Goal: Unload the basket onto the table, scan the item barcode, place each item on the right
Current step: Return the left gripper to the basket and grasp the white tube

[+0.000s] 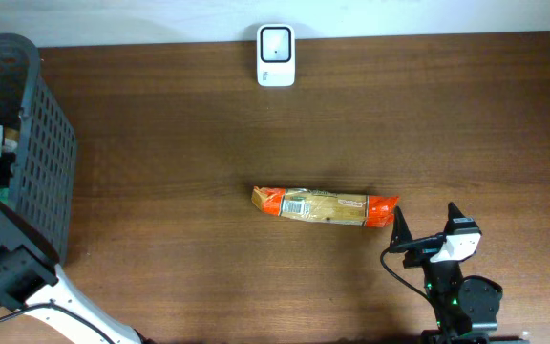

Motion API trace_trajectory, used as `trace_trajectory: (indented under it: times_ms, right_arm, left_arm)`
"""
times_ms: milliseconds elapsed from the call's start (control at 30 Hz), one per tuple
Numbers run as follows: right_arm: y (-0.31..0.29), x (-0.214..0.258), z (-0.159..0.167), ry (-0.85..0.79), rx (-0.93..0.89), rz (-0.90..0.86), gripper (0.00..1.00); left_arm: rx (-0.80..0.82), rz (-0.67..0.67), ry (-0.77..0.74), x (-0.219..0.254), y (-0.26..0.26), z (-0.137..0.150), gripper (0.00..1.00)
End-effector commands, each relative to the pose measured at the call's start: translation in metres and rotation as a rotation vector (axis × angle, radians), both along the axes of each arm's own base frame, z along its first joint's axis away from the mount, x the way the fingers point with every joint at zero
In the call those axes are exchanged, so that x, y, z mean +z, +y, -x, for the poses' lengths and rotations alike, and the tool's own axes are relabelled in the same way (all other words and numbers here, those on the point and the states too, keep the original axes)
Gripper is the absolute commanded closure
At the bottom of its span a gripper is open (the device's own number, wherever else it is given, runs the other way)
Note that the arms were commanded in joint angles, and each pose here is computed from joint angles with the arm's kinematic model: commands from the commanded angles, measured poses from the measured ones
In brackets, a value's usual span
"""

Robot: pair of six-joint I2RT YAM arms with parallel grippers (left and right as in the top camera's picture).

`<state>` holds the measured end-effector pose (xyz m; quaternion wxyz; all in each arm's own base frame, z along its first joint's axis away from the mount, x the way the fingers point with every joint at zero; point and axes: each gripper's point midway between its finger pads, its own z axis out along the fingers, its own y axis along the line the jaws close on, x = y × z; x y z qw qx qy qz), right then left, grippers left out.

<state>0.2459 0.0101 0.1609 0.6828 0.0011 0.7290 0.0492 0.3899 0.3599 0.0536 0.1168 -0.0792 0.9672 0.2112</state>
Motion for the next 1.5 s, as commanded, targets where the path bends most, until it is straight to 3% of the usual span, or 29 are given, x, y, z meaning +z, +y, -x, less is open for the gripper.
trace_trajectory:
  times_ms: [0,567,700,833,1000,1300,1467]
  right_arm:
    - [-0.001,-0.002,0.000,0.002,-0.003,0.004,0.01]
    - [-0.001,-0.002,0.000,0.002,-0.003,0.004,0.01]
    - [-0.001,-0.002,0.000,0.002,-0.003,0.004,0.01]
    - [-0.001,-0.002,0.000,0.002,-0.003,0.004,0.01]
    - [-0.001,-0.002,0.000,0.002,-0.003,0.004,0.01]
    - [-0.001,-0.002,0.000,0.002,-0.003,0.004,0.01]
    - [-0.001,-0.002,0.000,0.002,-0.003,0.004,0.01]
  left_arm:
    - [0.006,-0.022,-0.003,0.004,0.008,0.005,0.16]
    - [0.011,0.003,-0.014,0.001,0.010,0.010,0.25]
    - [0.032,0.010,-0.014,-0.001,0.018,0.018,0.42]
    - [0.033,0.050,-0.042,-0.003,0.018,0.020,0.52]
    - [0.030,0.060,-0.055,-0.003,0.018,0.020,0.76]
    - [0.019,0.077,-0.071,-0.004,0.015,0.016,0.84]
    - [0.019,0.078,-0.069,-0.004,0.015,0.017,1.00]
